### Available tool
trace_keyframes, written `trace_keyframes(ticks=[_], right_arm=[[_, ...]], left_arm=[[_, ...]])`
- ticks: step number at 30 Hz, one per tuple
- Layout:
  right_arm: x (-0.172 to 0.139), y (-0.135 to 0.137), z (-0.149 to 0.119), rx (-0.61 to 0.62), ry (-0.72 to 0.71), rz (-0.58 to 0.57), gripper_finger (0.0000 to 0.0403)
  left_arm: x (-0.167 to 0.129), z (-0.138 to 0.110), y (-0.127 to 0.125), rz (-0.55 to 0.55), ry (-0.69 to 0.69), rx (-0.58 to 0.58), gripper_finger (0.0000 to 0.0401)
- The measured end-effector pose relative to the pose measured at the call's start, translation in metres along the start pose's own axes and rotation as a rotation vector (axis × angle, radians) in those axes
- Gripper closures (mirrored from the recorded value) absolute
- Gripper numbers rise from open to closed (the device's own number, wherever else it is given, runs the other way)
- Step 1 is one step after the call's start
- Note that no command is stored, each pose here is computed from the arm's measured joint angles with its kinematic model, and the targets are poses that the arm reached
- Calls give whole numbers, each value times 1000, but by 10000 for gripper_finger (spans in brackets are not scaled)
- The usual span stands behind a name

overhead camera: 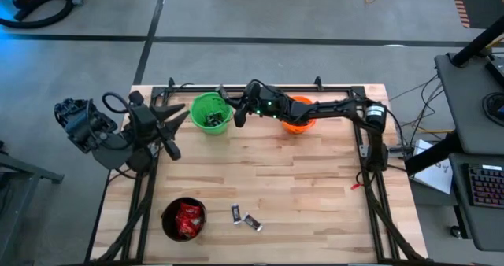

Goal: Sort candy
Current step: Put the black chocolate into the green bucket

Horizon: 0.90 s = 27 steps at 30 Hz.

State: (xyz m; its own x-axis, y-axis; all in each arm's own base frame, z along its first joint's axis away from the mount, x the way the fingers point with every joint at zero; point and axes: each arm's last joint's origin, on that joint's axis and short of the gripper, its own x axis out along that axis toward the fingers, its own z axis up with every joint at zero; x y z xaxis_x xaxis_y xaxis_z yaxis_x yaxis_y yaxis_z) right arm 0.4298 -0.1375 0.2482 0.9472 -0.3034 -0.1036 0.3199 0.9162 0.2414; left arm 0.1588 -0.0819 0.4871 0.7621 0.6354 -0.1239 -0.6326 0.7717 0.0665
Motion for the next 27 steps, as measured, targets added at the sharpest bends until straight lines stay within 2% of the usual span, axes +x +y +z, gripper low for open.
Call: trace_keyframes(ticks=[12,21,27], right_arm=[[16,-11,-38,-5,87,-25,372],[21,-13,-42,-50,105,-29,368],[23,-12,-37,-86,146,-35,328]], left_arm=[[0,1,1,4,-3,-9,324],[0,0,-1,4,-2,-9,324],[0,0,-1,4,-2,-10,324]])
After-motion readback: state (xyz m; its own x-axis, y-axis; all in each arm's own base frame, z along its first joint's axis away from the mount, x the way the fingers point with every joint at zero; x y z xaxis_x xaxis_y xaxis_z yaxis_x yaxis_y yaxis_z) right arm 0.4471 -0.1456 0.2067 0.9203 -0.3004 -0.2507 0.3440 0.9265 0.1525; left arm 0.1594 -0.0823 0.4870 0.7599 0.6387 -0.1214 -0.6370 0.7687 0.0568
